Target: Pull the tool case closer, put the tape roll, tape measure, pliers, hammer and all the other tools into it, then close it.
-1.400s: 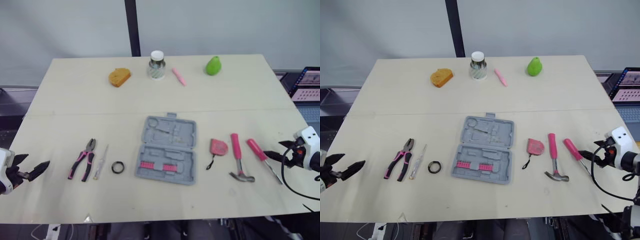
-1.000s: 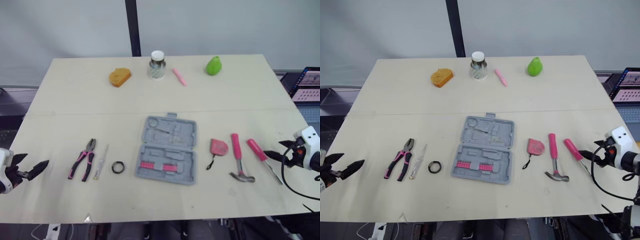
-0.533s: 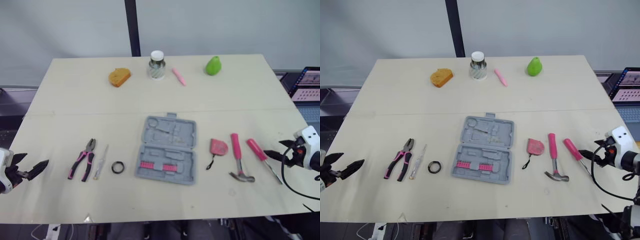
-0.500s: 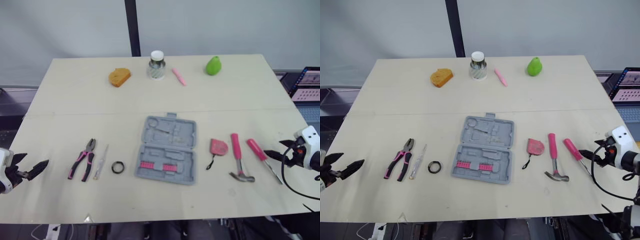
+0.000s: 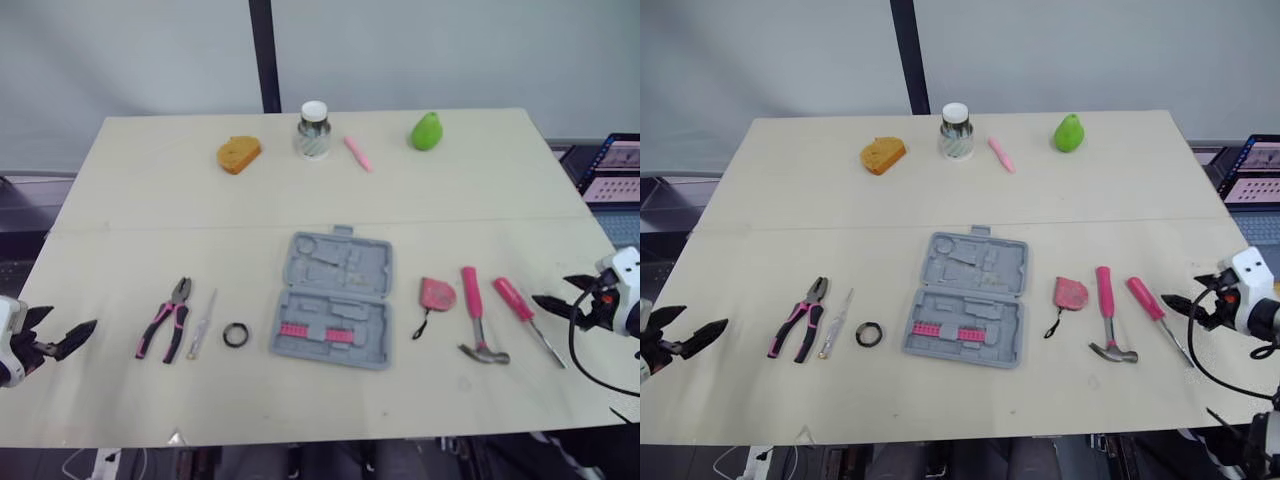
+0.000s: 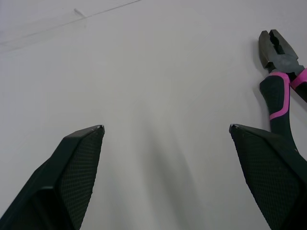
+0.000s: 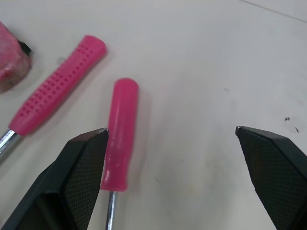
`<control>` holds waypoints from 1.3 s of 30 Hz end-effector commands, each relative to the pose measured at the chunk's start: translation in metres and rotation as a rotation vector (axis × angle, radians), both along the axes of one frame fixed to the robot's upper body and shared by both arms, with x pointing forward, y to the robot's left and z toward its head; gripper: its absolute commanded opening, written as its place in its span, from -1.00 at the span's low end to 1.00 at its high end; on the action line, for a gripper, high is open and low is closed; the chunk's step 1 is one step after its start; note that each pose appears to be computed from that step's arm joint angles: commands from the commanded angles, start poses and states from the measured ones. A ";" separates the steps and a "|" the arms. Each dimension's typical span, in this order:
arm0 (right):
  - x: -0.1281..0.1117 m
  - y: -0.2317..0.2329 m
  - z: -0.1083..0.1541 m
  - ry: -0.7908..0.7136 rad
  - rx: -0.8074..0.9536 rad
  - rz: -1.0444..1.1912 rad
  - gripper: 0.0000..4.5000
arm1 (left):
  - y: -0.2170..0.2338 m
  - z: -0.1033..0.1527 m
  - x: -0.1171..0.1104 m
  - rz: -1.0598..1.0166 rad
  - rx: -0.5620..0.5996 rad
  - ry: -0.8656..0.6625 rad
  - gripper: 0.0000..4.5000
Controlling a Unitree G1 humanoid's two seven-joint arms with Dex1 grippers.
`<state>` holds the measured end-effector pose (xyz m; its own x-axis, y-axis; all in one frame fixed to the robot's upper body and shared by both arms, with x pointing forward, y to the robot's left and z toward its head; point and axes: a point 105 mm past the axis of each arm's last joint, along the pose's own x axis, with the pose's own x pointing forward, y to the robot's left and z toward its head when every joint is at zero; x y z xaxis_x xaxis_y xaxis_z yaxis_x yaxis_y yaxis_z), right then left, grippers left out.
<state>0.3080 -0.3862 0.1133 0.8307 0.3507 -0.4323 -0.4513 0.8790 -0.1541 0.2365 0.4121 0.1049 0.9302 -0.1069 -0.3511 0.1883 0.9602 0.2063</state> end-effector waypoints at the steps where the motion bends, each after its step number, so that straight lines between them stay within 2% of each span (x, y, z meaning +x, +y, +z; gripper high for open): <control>1: 0.005 0.034 0.032 -0.087 0.047 0.120 1.00 | -0.023 0.033 0.018 -0.104 0.062 -0.079 0.99; 2: 0.005 0.047 0.037 -0.099 0.066 0.147 1.00 | -0.035 0.038 0.025 -0.149 0.060 -0.091 0.77; 3: 0.006 0.060 0.040 -0.109 0.081 0.168 1.00 | -0.049 0.041 0.031 -0.197 0.052 -0.096 0.63; 6: 0.007 0.100 0.041 -0.115 0.083 0.231 1.00 | -0.095 0.041 0.047 -0.352 0.033 -0.080 -0.05; 8: 0.005 0.122 0.034 -0.087 0.066 0.271 0.76 | -0.123 0.040 0.057 -0.437 0.020 -0.071 -0.50; 10: 0.002 0.145 0.025 -0.053 0.054 0.317 0.41 | -0.158 0.038 0.066 -0.546 0.002 -0.061 -0.98; 16: -0.008 0.188 0.006 0.003 0.027 0.411 -0.97 | -0.224 0.023 0.078 -0.743 -0.039 -0.007 -1.00; 24: -0.006 0.211 -0.019 0.047 -0.063 0.430 -0.97 | -0.265 -0.010 0.100 -0.858 -0.024 0.062 -1.00; 31: 0.006 0.218 -0.030 0.047 -0.100 0.397 -0.97 | -0.279 -0.016 0.118 -0.876 0.001 0.058 -1.00; 39: 0.013 0.225 -0.036 0.051 -0.117 0.392 -0.97 | -0.284 -0.025 0.122 -0.885 0.020 0.067 -1.00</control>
<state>0.3192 -0.1652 0.0709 0.6088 0.5784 -0.5430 -0.7565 0.6294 -0.1777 0.3559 0.1318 0.0704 0.4833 -0.7598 -0.4348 0.8710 0.4675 0.1513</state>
